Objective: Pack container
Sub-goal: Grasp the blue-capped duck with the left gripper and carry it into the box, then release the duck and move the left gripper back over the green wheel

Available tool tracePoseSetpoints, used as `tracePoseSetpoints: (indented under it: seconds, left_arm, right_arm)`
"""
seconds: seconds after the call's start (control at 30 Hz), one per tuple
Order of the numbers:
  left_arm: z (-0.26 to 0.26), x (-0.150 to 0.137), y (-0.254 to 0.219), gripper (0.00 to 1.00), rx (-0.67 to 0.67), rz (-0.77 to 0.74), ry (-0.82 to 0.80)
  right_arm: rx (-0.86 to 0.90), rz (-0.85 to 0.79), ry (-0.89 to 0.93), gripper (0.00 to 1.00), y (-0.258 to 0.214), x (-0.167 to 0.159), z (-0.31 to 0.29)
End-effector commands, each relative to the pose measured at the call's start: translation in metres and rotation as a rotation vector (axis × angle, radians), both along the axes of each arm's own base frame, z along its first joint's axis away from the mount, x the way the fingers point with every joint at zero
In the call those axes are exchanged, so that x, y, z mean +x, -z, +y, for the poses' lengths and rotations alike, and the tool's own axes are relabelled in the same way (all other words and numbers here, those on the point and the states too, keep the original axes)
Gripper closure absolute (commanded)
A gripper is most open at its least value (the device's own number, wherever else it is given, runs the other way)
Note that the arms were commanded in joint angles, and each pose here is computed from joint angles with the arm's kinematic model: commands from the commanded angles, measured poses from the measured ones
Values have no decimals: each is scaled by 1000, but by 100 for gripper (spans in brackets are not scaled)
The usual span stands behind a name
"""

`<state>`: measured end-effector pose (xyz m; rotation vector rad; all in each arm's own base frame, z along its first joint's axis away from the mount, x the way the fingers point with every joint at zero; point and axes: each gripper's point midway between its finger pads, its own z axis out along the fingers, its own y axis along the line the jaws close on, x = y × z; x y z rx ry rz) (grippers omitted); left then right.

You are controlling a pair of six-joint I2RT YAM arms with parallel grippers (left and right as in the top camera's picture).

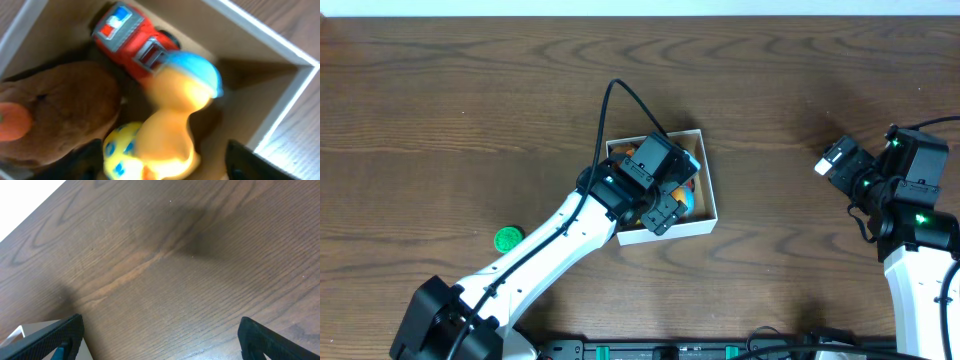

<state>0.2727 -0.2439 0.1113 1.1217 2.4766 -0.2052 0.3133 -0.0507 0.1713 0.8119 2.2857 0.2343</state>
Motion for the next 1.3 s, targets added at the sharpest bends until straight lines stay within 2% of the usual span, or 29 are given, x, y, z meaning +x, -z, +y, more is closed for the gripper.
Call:
tracePoseSetpoints:
  seconds: [0.0, 0.2, 0.33, 0.47, 0.6, 0.73, 1.0, 1.27]
  left_arm:
    - [14, 11, -12, 17, 45, -69, -32]
    - [48, 27, -59, 17, -2, -137, -239]
    - [92, 23, -99, 15, -44, -162, -402]
    - [165, 5, -110, 15, -31, -119, -725]
    - [220, -21, -88, 15, 29, 23, -1006]
    - [251, -40, -53, 15, 110, 151, -1156]
    - [279, -62, 16, 15, 235, 364, -1323]
    - [291, -54, 61, 15, 271, 426, -1343]
  right_arm:
    - [7, -27, 15, 1, -10, 2, -2]
    - [7, -27, 15, 1, -10, 2, -2]
    - [7, -27, 14, 1, -10, 2, -2]
    - [7, -27, 15, 1, -10, 2, -2]
    - [7, -27, 15, 1, -10, 2, -2]
    - [7, -27, 15, 1, -10, 2, -2]
    - [7, -27, 15, 1, -10, 2, -2]
    - [7, -27, 15, 1, -10, 2, -2]
